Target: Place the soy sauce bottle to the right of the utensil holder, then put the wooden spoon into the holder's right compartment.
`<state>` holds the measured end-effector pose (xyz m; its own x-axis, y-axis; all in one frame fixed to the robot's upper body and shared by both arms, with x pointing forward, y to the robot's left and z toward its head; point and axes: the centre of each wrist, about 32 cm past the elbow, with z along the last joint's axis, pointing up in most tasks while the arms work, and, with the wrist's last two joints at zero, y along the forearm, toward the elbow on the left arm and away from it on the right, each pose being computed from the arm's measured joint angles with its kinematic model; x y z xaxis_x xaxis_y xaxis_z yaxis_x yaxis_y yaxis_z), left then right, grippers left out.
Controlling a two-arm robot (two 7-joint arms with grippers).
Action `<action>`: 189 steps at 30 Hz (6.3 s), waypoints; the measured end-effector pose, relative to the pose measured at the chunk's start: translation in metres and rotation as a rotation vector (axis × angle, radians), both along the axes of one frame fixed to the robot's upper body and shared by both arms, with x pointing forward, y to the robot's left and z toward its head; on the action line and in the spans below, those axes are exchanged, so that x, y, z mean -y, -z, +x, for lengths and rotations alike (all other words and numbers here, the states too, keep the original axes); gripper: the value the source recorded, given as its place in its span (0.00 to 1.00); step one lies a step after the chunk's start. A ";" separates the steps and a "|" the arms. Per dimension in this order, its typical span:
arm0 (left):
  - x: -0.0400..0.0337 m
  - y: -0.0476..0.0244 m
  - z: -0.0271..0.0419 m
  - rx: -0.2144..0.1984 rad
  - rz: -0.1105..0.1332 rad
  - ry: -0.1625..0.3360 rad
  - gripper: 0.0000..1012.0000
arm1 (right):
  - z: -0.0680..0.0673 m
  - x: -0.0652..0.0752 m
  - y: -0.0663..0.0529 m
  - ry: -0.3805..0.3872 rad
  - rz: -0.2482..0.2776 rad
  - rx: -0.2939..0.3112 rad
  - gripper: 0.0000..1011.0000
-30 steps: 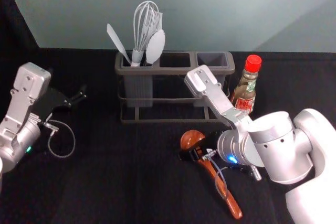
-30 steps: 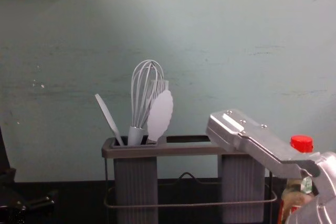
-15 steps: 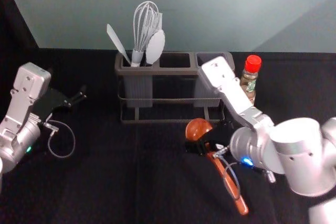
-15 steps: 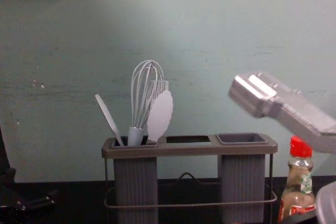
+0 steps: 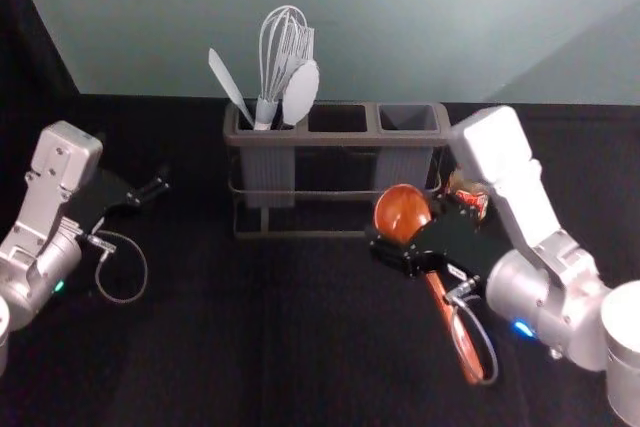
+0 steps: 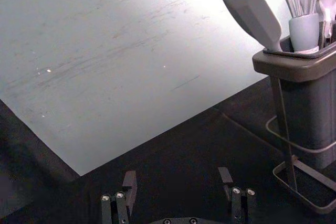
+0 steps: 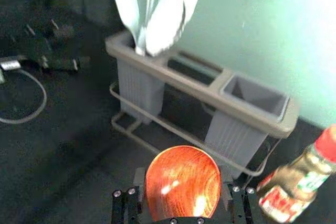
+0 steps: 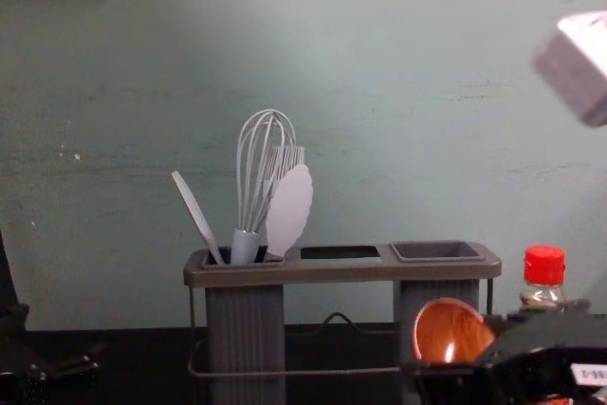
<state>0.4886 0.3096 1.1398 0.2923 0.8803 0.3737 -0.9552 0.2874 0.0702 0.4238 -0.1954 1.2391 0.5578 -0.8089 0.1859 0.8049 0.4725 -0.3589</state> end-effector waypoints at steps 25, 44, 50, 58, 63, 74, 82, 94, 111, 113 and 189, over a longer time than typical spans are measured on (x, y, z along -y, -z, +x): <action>0.0000 0.0000 0.0000 0.000 0.000 0.000 1.00 | -0.027 0.025 0.048 -0.017 0.153 0.474 0.83; 0.0000 0.0000 0.0000 0.000 0.000 0.000 1.00 | -0.027 0.027 0.053 -0.022 0.169 0.467 0.83; 0.0000 0.0000 0.0000 0.000 0.000 0.000 1.00 | -0.026 0.027 0.052 -0.022 0.168 0.467 0.83; 0.0000 0.0000 0.0000 0.000 0.000 0.000 1.00 | -0.026 0.027 0.052 -0.022 0.168 0.468 0.83; 0.0000 0.0000 0.0000 0.000 0.000 0.000 1.00 | -0.025 0.026 0.050 -0.023 0.170 0.475 0.83; 0.0000 0.0000 0.0000 0.000 0.000 0.000 1.00 | 0.001 0.023 0.026 -0.036 0.186 0.578 0.83; 0.0000 0.0000 0.0000 0.000 0.000 0.000 1.00 | 0.032 0.017 0.005 -0.081 0.217 0.641 0.83; 0.0000 0.0000 0.0000 0.000 0.000 0.000 1.00 | 0.073 0.009 -0.015 -0.111 0.253 0.715 0.83; 0.0000 0.0000 0.0000 0.000 0.000 0.000 1.00 | 0.115 0.001 -0.007 -0.080 0.343 0.814 0.83; 0.0000 0.0000 0.0000 0.000 0.000 0.000 1.00 | 0.120 0.001 -0.005 -0.072 0.361 0.825 0.83; 0.0000 0.0000 0.0000 0.000 0.000 0.000 1.00 | 0.124 -0.006 0.092 -0.016 0.449 0.742 0.92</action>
<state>0.4886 0.3097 1.1398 0.2923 0.8803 0.3737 -0.9553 0.2873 0.0703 0.5479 -0.1898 1.1473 0.4304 -0.8863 0.1710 0.7494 0.4564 0.4797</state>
